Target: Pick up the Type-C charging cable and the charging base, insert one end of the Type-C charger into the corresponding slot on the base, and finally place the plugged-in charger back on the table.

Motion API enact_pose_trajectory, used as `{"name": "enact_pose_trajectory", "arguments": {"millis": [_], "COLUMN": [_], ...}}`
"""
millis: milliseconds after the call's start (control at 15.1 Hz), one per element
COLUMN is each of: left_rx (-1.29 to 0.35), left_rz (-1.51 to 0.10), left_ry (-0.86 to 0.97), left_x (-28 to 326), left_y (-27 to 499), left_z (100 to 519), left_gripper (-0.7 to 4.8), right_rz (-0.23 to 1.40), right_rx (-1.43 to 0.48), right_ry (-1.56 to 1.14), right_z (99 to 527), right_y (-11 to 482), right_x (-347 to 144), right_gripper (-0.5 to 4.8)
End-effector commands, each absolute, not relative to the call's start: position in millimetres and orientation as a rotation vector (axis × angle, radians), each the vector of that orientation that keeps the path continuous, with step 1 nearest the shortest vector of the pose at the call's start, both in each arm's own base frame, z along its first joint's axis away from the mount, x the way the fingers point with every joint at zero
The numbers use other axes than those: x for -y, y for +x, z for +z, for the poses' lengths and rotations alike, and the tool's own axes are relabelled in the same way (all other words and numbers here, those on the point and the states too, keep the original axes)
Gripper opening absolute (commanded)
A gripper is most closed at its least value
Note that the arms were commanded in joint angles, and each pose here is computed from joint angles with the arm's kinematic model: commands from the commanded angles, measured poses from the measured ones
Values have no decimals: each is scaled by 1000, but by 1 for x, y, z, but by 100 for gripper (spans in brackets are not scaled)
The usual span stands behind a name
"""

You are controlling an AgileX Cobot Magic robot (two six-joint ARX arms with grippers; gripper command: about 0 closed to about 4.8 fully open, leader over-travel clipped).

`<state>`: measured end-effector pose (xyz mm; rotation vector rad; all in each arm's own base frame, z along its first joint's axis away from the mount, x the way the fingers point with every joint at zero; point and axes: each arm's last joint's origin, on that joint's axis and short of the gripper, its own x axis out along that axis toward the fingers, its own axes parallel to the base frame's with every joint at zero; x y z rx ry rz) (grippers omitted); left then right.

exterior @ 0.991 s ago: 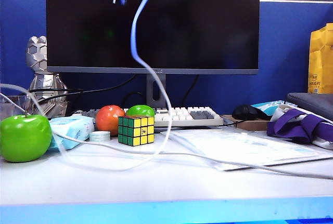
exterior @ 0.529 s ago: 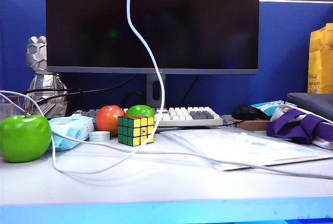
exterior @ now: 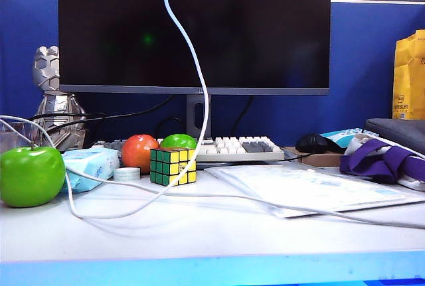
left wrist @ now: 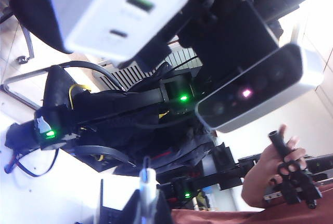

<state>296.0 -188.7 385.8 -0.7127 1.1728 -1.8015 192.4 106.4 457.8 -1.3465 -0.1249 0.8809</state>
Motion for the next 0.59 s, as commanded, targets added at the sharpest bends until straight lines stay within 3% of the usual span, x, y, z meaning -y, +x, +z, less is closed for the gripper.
{"name": "enact_pose_trajectory", "arguments": {"millis": [66, 595], "left_rx": [-1146, -1133], "left_rz": [-1823, -1824], "left_ry": [-696, -686], "left_x": [189, 190], "left_y": [297, 299], "left_z": [393, 395], "left_gripper": [-6, -6], "right_rz": [861, 833], "right_rx": [181, 224], "right_ry": [-1385, -1372], "right_z": [463, 467], "right_y": [191, 193], "right_x": [-106, -108], "right_gripper": [-5, -4]}}
